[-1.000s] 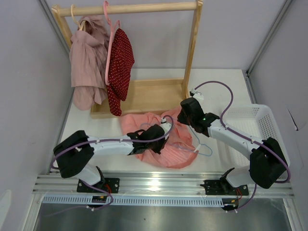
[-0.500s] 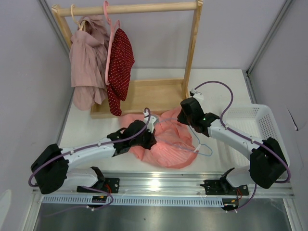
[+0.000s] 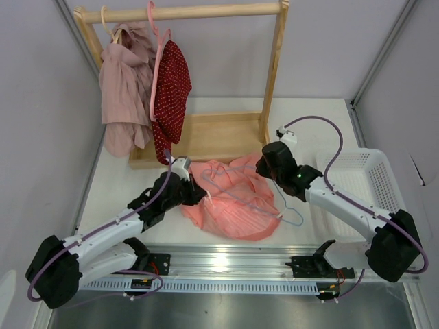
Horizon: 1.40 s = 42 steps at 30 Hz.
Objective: Place the skirt on the hanger
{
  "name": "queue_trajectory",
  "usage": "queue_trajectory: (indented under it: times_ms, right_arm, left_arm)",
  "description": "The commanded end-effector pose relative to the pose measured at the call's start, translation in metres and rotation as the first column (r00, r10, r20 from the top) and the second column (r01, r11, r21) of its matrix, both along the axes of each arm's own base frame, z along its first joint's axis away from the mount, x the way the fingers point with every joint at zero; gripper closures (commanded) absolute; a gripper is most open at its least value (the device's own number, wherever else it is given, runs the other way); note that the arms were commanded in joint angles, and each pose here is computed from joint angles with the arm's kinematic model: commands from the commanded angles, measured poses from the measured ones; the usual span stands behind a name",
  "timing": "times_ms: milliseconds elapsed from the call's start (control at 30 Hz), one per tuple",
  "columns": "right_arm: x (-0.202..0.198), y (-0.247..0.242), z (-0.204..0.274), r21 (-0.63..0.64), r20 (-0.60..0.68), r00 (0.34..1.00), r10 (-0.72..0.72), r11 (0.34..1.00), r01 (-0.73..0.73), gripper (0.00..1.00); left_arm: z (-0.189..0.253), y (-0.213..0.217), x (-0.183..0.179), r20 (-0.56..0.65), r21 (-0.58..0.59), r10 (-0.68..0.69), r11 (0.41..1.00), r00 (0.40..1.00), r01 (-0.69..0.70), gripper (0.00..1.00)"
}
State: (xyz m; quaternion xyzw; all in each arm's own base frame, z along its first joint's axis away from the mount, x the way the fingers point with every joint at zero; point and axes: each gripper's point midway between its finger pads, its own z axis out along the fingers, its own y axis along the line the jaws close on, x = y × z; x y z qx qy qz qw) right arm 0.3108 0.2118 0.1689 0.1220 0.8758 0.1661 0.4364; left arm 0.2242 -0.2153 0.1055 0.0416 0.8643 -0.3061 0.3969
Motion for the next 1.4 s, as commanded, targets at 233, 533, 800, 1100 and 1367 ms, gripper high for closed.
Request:
queue_trajectory:
  times_ms: [233, 533, 800, 1100, 1367]
  right_arm:
    - [-0.014, -0.02, 0.022, 0.034, 0.09, 0.99, -0.112, 0.993, 0.109, 1.0]
    - [-0.022, -0.01, 0.038, 0.105, 0.168, 0.985, -0.045, 0.994, 0.028, 1.0]
    - [-0.036, 0.016, 0.034, 0.1, 0.187, 0.977, 0.105, 0.987, -0.125, 1.0]
    - [-0.043, 0.023, 0.042, 0.106, 0.218, 0.966, 0.138, 0.981, -0.163, 1.0]
    - [-0.052, 0.035, 0.046, 0.101, 0.242, 0.948, 0.204, 0.967, -0.234, 1.0]
  left_arm:
    - [0.009, 0.016, 0.029, -0.006, -0.044, 0.195, 0.98, 0.981, -0.195, 1.0]
    - [0.008, 0.035, 0.046, 0.009, -0.004, 0.309, 0.951, 0.951, -0.309, 1.0]
    - [0.01, 0.046, 0.06, 0.023, 0.044, 0.352, 0.935, 0.936, -0.353, 1.0]
    - [0.005, 0.056, 0.07, 0.018, 0.075, 0.375, 0.924, 0.927, -0.375, 1.0]
    - [0.008, 0.059, 0.08, 0.034, 0.078, 0.394, 0.915, 0.919, -0.395, 1.0]
